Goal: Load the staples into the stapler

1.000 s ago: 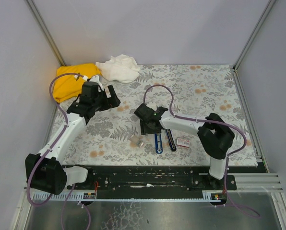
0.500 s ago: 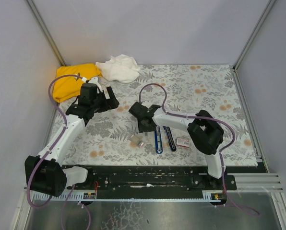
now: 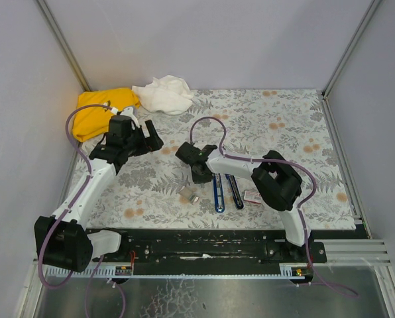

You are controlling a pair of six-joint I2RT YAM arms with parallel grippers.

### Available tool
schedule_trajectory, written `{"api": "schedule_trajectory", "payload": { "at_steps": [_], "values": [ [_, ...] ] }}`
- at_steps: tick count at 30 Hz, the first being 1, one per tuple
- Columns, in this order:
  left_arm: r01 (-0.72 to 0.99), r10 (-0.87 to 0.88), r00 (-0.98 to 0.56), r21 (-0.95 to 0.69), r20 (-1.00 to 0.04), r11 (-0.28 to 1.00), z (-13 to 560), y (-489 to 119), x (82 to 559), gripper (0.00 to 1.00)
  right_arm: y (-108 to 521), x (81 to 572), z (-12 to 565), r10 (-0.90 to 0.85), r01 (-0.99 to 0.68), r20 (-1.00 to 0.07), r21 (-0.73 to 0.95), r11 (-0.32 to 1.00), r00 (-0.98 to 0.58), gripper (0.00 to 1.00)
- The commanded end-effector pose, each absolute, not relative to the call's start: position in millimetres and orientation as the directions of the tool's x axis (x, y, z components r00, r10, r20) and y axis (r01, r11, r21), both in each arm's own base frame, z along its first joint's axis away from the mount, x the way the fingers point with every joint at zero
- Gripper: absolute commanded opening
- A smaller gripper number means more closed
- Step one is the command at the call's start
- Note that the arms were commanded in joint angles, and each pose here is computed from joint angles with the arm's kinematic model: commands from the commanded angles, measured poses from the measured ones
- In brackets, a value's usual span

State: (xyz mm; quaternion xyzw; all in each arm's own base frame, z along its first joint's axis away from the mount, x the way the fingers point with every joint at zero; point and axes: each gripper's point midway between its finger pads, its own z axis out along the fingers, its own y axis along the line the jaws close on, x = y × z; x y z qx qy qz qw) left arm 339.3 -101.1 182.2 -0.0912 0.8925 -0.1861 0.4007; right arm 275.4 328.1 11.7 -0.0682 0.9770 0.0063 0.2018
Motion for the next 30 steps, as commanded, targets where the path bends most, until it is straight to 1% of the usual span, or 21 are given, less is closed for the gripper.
{"api": "schedule_trajectory", "payload": {
  "at_steps": [1,3,7,9,12,16,19,23,30],
  "values": [
    [0.001,-0.315,-0.648,-0.414,-0.694,0.910,187.4,-98.8,338.7,0.89,329.0,279.6,19.5,-0.126,-0.130,-0.424,-0.021,0.991,-0.897,0.21],
    [-0.003,-0.317,-0.647,-0.413,-0.693,0.911,186.5,-97.7,339.0,0.89,332.5,281.6,32.8,-0.117,-0.141,-0.456,0.017,0.990,-0.882,0.19],
    [-0.004,-0.318,-0.648,-0.414,-0.692,0.910,185.0,-97.5,338.7,0.89,332.1,288.7,77.0,-0.103,-0.188,-0.560,0.095,0.978,-0.822,0.17],
    [-0.003,-0.317,-0.649,-0.414,-0.692,0.910,184.1,-97.6,338.9,0.89,326.2,293.8,100.0,-0.098,-0.214,-0.610,0.120,0.969,-0.786,0.18],
    [-0.008,-0.316,-0.655,-0.412,-0.686,0.911,180.6,-97.6,339.3,0.88,308.3,304.3,120.0,-0.089,-0.248,-0.659,0.153,0.957,-0.747,0.18],
    [-0.013,-0.314,-0.663,-0.409,-0.680,0.913,176.5,-96.9,340.3,0.88,272.1,318.3,121.5,-0.085,-0.265,-0.687,0.159,0.951,-0.721,0.18],
    [-0.017,-0.314,-0.663,-0.406,-0.680,0.914,175.0,-96.4,340.9,0.88,259.9,328.1,117.7,-0.113,-0.299,-0.717,0.137,0.944,-0.688,0.18],
    [-0.021,-0.311,-0.668,-0.401,-0.676,0.916,171.1,-95.6,341.1,0.88,252.0,335.5,103.8,-0.154,-0.310,-0.725,0.085,0.947,-0.671,0.17],
    [-0.024,-0.307,-0.677,-0.397,-0.669,0.918,166.8,-95.9,341.9,0.88,255.6,340.9,91.2,-0.183,-0.335,-0.729,0.067,0.940,-0.659,0.17]
  ]
}}
